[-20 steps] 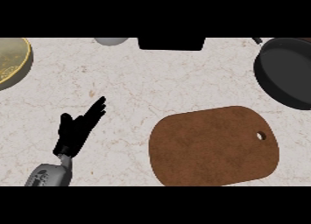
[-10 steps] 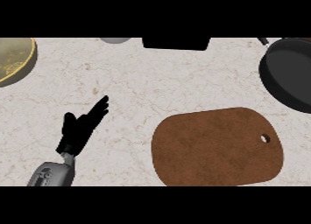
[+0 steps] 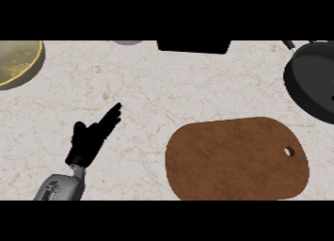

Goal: Pick the lemon from the cutting board and place it in the pot

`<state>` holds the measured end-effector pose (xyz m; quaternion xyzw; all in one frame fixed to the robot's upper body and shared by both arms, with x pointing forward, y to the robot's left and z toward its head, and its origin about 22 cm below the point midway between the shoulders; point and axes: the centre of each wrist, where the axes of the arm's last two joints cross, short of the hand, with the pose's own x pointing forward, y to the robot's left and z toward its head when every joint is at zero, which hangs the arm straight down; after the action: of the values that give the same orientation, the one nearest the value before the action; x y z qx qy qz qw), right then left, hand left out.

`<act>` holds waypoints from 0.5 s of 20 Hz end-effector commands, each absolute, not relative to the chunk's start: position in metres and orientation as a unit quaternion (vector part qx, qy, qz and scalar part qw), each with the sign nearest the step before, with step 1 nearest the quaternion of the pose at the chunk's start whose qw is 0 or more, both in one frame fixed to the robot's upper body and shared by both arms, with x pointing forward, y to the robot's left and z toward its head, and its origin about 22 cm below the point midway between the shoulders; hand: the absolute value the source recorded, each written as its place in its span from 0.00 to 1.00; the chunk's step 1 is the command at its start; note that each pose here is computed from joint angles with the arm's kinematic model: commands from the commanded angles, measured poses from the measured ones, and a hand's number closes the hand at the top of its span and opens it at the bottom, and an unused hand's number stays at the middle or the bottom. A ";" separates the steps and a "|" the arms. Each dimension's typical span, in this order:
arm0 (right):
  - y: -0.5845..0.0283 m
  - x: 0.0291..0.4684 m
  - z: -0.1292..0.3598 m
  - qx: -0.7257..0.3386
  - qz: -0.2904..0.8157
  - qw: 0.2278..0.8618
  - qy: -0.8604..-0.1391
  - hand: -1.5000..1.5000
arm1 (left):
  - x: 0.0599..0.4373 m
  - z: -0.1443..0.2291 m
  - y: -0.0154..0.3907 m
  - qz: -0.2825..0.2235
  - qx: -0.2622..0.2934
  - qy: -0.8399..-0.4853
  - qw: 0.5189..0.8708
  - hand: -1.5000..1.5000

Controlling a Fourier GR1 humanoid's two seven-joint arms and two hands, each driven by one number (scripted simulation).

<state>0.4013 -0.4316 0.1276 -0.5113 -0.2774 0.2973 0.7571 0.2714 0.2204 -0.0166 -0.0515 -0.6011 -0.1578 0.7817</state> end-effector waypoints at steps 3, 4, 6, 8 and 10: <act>-0.411 0.413 0.115 -0.466 0.306 0.789 -0.258 0.00 | 0.278 -0.013 0.225 -0.161 -0.049 -0.607 0.777 0.50; -0.412 0.408 0.102 -0.464 0.278 0.784 -0.305 0.00 | 0.269 -0.017 0.234 -0.153 -0.038 -0.608 0.779 0.50; -0.412 0.408 0.105 -0.461 0.221 0.765 -0.392 0.00 | 0.269 -0.017 0.224 -0.151 -0.051 -0.597 0.786 0.50; -0.409 0.415 0.125 -0.456 0.155 0.742 -0.467 0.00 | 0.269 -0.019 0.233 -0.146 -0.045 -0.600 0.785 0.50; -0.397 0.427 0.147 -0.438 0.093 0.723 -0.525 0.00 | 0.270 -0.017 0.228 -0.149 -0.041 -0.602 0.783 0.50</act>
<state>0.4164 -0.4088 0.1269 -0.4586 -0.4291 0.1884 0.7550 0.2697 0.2298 -0.0165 -0.0437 -0.6030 -0.1517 0.7820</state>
